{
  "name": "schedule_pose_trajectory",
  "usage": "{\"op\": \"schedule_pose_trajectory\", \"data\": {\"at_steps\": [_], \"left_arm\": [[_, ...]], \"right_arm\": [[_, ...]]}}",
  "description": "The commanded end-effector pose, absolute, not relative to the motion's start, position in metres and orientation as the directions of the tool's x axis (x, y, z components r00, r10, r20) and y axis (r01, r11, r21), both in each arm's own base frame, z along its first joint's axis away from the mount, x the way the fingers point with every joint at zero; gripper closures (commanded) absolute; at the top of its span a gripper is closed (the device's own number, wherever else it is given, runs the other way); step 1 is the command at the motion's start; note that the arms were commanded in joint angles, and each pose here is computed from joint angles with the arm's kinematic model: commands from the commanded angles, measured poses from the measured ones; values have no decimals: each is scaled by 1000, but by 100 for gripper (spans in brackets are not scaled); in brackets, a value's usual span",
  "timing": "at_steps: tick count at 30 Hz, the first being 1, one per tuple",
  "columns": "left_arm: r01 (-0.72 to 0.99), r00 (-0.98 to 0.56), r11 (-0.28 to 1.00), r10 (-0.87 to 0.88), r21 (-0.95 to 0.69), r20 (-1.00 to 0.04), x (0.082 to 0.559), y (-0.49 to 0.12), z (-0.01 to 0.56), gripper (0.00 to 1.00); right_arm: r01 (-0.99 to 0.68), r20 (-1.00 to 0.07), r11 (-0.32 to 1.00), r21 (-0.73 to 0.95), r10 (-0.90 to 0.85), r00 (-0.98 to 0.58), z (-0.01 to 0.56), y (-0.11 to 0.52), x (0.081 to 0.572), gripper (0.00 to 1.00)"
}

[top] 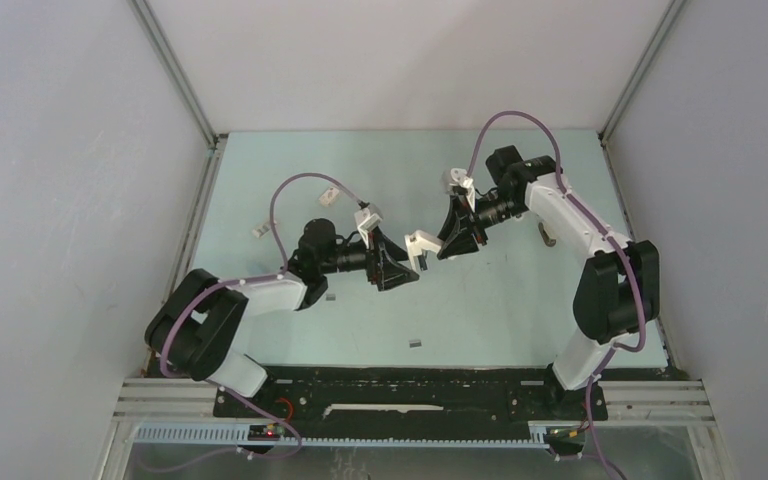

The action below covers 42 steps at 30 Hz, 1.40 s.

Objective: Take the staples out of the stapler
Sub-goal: Pick up the stapler from the center of the board, then unload the staple at the center of the board.

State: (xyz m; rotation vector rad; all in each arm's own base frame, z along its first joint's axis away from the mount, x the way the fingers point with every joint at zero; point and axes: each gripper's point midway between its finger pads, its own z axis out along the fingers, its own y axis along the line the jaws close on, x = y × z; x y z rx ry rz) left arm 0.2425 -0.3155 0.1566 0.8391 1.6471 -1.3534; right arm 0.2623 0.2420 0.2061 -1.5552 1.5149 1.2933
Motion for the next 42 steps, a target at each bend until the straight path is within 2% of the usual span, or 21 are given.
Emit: {"op": "schedule_pose_trajectory", "data": {"at_steps": [1, 5, 11, 12, 15, 16, 20, 23, 26, 30, 37, 42], "left_arm": [[928, -338, 148, -44, -341, -940, 247, -326, 186, 22], [933, -330, 141, -43, -333, -943, 249, -331, 187, 25], [929, -358, 90, -27, -358, -934, 246, -338, 187, 39], [929, -360, 83, -24, -361, -933, 245, -339, 187, 45], [916, -400, 58, 27, -398, -916, 243, -342, 179, 75], [911, -411, 61, 47, -408, -911, 243, -342, 175, 82], [914, -396, 163, 153, -372, -905, 252, -327, 149, 91], [918, -359, 289, 313, -272, -879, 268, -300, 122, 99], [899, -358, 401, 445, -174, -821, 290, -265, 103, 100], [886, -369, 448, 521, -121, -770, 310, -249, 102, 100], [880, -386, 469, 610, -77, -692, 318, -239, 103, 100], [881, -401, 452, 564, -137, -722, 310, -250, 112, 100]], "right_arm": [[-965, -940, -191, 179, -325, -110, 221, 247, 263, 100], [-964, -938, -190, 187, -325, -118, 220, 247, 263, 100], [-964, -934, -181, 195, -333, -126, 216, 246, 266, 100], [-964, -933, -180, 195, -336, -126, 216, 246, 266, 100], [-967, -929, -165, 192, -349, -124, 213, 243, 270, 100], [-969, -926, -156, 193, -354, -127, 211, 241, 272, 100], [-979, -893, -92, 182, -431, -125, 193, 227, 285, 100], [-989, -835, -4, 145, -537, -121, 165, 210, 303, 100], [-994, -757, 68, 84, -644, -108, 137, 195, 320, 100], [-994, -683, 110, 23, -724, -96, 113, 191, 334, 100], [-984, -646, 178, 0, -752, -136, 99, 195, 344, 100], [-982, -719, 167, 86, -672, -178, 112, 205, 333, 100]]}}
